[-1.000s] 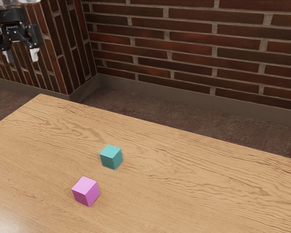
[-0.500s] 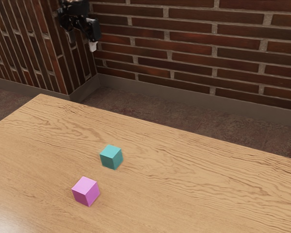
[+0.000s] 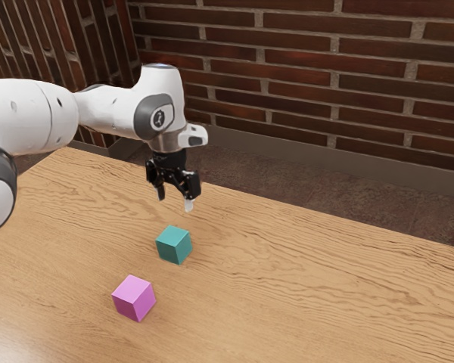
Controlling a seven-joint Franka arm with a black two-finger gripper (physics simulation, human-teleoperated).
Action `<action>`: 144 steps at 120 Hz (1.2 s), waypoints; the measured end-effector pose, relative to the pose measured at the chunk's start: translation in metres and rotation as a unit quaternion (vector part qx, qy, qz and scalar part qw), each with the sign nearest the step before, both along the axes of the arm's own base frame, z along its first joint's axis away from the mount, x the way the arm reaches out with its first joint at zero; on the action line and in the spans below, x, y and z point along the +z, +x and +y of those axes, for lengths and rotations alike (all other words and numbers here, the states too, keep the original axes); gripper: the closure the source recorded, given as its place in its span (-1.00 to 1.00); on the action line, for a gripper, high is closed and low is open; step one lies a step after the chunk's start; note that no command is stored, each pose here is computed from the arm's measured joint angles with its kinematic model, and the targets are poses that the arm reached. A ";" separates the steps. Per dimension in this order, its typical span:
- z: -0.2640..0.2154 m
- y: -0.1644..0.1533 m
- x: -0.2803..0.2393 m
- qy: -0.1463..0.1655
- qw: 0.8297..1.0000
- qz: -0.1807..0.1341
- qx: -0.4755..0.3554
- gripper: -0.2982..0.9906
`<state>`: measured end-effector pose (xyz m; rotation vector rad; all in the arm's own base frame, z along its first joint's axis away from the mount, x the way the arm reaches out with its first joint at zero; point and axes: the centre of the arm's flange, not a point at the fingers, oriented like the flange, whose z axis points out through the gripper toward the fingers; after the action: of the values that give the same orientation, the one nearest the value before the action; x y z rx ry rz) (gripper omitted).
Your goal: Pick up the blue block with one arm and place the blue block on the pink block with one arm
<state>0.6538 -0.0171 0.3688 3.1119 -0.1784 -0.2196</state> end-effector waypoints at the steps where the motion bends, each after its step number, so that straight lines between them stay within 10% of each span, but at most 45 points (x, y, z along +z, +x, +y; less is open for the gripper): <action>1: 0.000 -0.002 -0.003 -0.001 1.000 0.000 0.001 -0.51; 26: 0.000 -0.044 -0.039 0.000 1.000 -0.020 0.020 -0.50; 70: 0.005 -0.029 -0.054 0.026 0.996 -0.085 0.020 -0.51; 144: -0.003 -0.036 -0.091 0.025 0.996 -0.085 0.025 -0.51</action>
<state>0.6174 -0.0204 0.2782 3.1791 -0.0988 0.0433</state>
